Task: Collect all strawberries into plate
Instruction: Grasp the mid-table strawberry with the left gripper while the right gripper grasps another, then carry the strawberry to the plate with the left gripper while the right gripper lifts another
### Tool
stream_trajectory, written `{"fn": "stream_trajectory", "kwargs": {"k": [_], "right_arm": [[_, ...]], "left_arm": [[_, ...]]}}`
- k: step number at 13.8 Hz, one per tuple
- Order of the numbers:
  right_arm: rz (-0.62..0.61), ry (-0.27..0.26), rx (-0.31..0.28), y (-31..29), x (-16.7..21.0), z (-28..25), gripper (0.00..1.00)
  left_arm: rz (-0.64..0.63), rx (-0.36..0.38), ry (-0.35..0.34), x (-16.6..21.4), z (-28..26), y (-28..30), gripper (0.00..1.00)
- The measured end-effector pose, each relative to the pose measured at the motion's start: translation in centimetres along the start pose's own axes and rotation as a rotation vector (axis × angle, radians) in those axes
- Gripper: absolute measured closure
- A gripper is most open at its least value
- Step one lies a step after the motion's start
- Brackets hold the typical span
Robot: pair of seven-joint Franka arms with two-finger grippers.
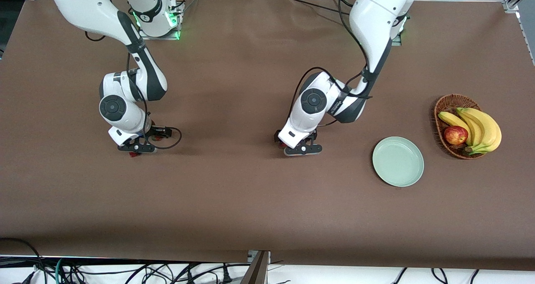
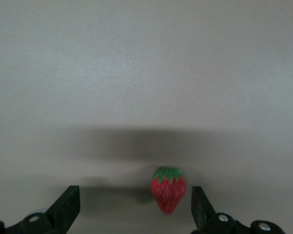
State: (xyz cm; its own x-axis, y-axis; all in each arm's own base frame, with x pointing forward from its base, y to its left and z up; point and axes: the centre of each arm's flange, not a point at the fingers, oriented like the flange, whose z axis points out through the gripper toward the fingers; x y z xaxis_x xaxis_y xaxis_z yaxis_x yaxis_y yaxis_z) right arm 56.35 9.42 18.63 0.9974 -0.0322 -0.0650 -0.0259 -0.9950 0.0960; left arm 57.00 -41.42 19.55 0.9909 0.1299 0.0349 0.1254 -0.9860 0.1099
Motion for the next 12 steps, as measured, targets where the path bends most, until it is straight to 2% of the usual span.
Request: {"fn": "stream_trajectory", "kwargs": {"k": [3,6,7,9,10,11,12], "right_arm": [[0.005,0.013,0.005,0.2,0.0,0.0,0.01],[0.013,0.021,0.008,0.7,0.0,0.0,0.06],[0.014,0.026,0.009,0.7,0.0,0.1,0.14],[0.015,0.03,0.011,0.8,-0.2,0.3,0.21],[0.015,0.031,0.011,0.8,-0.2,0.4,0.31],[0.015,0.031,0.011,0.8,-0.2,0.4,0.31],[0.015,0.031,0.012,0.8,-0.2,0.4,0.38]], "left_arm": [[-0.02,0.001,0.009,-1.2,2.5,0.8,0.0],[-0.027,0.0,0.028,-1.4,3.2,1.1,0.0],[-0.029,-0.004,0.035,-1.1,2.9,1.2,0.0],[-0.032,-0.007,0.043,-0.7,2.6,1.2,0.02],[-0.032,-0.008,0.044,-0.7,2.6,1.2,0.07],[-0.033,-0.008,0.044,-0.7,2.6,1.2,0.17],[-0.034,-0.008,0.044,-0.7,2.6,1.2,0.3]]}}
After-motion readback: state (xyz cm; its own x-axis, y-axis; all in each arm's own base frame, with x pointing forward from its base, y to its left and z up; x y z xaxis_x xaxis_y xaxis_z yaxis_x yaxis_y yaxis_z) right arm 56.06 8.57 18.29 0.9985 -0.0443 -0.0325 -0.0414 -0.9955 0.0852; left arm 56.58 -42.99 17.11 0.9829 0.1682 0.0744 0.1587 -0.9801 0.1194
